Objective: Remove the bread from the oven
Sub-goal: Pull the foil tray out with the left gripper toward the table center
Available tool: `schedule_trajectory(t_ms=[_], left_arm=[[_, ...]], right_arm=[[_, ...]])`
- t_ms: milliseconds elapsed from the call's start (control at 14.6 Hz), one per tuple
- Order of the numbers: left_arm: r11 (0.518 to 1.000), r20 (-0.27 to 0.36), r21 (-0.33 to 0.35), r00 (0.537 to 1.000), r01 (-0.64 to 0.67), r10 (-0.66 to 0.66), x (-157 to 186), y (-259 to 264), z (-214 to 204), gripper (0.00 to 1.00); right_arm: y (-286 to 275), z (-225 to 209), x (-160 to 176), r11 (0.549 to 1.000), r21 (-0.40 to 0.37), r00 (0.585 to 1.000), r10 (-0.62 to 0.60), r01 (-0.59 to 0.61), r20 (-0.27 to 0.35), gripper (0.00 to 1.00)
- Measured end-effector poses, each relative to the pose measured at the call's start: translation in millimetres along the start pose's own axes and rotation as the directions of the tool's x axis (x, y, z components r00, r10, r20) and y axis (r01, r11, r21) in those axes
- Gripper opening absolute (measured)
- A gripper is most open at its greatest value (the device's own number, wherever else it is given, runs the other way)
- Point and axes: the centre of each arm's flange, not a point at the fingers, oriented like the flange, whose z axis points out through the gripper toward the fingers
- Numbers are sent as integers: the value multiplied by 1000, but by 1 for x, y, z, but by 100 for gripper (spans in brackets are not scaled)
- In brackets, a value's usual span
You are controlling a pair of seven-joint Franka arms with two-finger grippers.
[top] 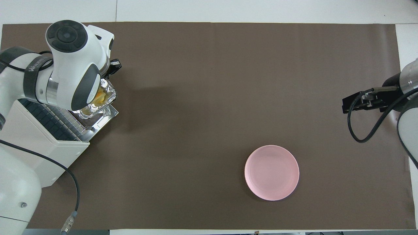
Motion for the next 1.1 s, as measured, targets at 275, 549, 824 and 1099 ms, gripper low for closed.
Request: schedule_trajectory(t_ms=[275, 549, 824, 1099], left_arm=[[979, 53, -77, 980, -189, 194, -65, 108, -15, 1], [924, 82, -142, 926, -356, 369, -181, 200, -42, 1], [884, 72, -148, 887, -443, 456, -239, 238, -30, 1], [864, 67, -152, 868, -479, 493, -261, 249, -11, 1]], right_arm=[[0, 0, 0, 1000, 0, 1000, 0, 0, 0, 100], [0, 0, 0, 1000, 0, 1000, 0, 0, 0, 100], [0, 0, 0, 1000, 0, 1000, 0, 0, 0, 100], [0, 0, 0, 1000, 0, 1000, 0, 0, 0, 100]])
